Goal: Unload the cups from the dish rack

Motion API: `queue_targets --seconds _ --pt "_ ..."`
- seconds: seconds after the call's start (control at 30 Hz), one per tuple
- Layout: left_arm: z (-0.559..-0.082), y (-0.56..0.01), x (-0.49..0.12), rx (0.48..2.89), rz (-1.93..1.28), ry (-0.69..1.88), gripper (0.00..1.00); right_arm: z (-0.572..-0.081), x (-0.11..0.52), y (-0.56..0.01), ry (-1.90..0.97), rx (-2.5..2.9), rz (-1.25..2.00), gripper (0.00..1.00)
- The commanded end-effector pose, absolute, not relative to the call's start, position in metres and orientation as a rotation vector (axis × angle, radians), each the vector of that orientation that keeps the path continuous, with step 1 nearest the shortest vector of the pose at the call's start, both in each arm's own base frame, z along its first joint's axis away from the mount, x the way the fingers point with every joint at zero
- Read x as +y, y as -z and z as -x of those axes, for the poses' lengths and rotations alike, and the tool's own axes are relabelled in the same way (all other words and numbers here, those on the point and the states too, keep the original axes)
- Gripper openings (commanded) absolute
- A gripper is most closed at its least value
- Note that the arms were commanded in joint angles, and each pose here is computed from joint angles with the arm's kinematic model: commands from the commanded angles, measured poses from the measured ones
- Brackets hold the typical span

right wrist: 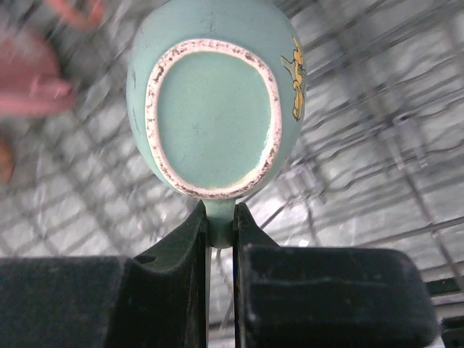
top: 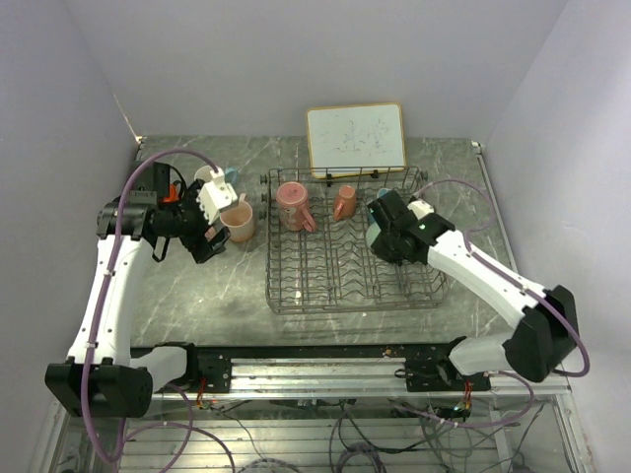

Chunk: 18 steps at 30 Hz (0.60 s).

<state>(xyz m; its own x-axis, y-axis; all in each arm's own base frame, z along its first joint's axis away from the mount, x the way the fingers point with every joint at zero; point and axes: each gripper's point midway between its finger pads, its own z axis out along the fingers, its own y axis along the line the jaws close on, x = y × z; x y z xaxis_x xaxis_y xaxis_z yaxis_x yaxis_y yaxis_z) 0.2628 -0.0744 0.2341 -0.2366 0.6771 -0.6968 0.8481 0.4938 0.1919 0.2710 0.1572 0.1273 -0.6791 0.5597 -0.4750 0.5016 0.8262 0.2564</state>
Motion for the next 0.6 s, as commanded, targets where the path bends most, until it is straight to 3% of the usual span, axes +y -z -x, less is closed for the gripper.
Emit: queue_targets --seconds 0.0,0.3,0.57 --pt "-0.251 -0.234 -0.091 1.873 -1.312 0.396 0.99 -0.248 0.215 -0.166 -0.465 2.519 -0.465 0.00" --pt "-0.236 -0.253 -0.115 1.676 -1.343 0.489 0.99 -0.204 0.348 -0.258 -1.341 2.385 -0.001 0.00" --pt "-0.228 -0.268 -0.121 1.609 -1.327 0.492 0.98 -0.182 0.399 -0.316 -1.897 2.173 0.138 0.00"
